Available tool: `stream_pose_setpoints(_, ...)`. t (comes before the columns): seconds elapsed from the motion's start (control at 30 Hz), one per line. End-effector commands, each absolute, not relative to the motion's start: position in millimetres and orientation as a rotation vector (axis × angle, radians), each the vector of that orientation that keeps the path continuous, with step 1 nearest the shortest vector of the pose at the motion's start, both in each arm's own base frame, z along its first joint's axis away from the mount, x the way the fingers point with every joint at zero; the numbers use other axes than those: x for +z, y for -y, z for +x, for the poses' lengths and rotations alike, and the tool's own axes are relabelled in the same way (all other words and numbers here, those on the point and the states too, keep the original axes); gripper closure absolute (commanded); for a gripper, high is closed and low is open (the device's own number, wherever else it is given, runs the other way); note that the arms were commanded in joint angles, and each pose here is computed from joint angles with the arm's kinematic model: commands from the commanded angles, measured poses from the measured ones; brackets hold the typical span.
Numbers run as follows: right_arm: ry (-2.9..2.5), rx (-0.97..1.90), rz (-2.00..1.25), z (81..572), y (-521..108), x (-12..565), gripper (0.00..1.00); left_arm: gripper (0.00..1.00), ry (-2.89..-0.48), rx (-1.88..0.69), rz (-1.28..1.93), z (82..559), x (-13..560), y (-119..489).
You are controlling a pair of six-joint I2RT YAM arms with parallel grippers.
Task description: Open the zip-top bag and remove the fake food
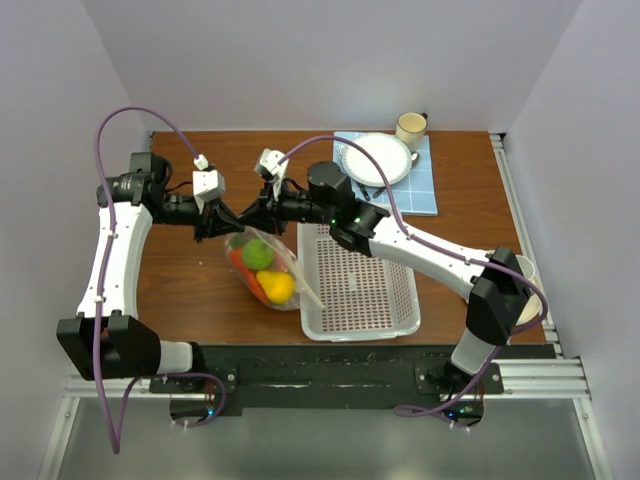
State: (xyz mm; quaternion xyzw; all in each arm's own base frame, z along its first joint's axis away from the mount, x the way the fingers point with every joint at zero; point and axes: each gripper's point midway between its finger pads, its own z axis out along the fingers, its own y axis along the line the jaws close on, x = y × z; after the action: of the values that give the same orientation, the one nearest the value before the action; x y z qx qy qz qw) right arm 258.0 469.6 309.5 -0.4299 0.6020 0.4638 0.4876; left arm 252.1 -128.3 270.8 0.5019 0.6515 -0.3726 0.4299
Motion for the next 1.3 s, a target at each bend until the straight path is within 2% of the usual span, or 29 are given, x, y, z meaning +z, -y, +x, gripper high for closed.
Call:
stream_pose_setpoints(0.0, -1.412, 1.145, -1.021, 251, -459, 338, 0.91, 0.88, -1.577, -0.956, 1.251, 251, 276, 133)
stream_pose_setpoints(0.47, -1.496, 1.089, -1.016, 241, -434, 303, 0.94, 0.89, -1.564, -0.967, 1.242, 253, 281, 134)
stream_pose_setpoints(0.53, -1.494, 1.089, -1.009, 244, -435, 306, 0.94, 0.86, -1.564, -0.98, 1.237, 251, 282, 136)
stream_pose_setpoints(0.67, -1.489, 1.109, -1.02, 245, -442, 308, 0.94, 0.71, -1.55, -0.993, 1.265, 242, 284, 144)
stream_pose_setpoints(0.7, -1.479, 1.11, -1.019, 245, -443, 313, 0.94, 0.6, -1.555, -1.001, 1.274, 239, 283, 147)
stream_pose_setpoints(0.77, -1.485, 1.106, -1.025, 246, -444, 311, 0.94, 0.52, -1.542, -1.021, 1.315, 229, 283, 157)
stream_pose_setpoints(0.8, -1.48, 1.104, -1.023, 246, -444, 314, 0.95, 0.38, -1.544, -1.029, 1.322, 226, 283, 159)
stream_pose_setpoints(0.87, -1.479, 1.103, -1.029, 246, -444, 314, 0.95, 0.31, -1.542, -1.048, 1.324, 225, 281, 162)
stream_pose_setpoints(0.97, -1.466, 1.121, -1.031, 243, -444, 321, 0.95, 0.3, -1.564, -1.084, 1.314, 234, 272, 162)
stream_pose_setpoints(1.03, -1.459, 1.12, -1.028, 243, -444, 325, 0.95, 0.36, -1.577, -1.105, 1.306, 240, 268, 163)
stream_pose_setpoints(1.07, -1.462, 1.114, -1.03, 243, -443, 325, 0.95, 0.4, -1.584, -1.118, 1.304, 243, 263, 163)
stream_pose_setpoints(1.1, -1.461, 1.108, -1.028, 244, -442, 327, 0.95, 0.52, -1.589, -1.121, 1.305, 245, 260, 163)
stream_pose_setpoints(1.13, -1.455, 1.096, -1.03, 245, -440, 329, 0.95, 0.57, -1.596, -1.124, 1.305, 246, 257, 163)
stream_pose_setpoints(1.2, -1.458, 1.089, -1.031, 245, -438, 330, 0.95, 0.66, -1.603, -1.119, 1.313, 246, 251, 162)
stream_pose_setpoints(1.27, -1.455, 1.086, -1.033, 244, -436, 331, 0.95, 0.68, -1.599, -1.112, 1.314, 246, 251, 160)
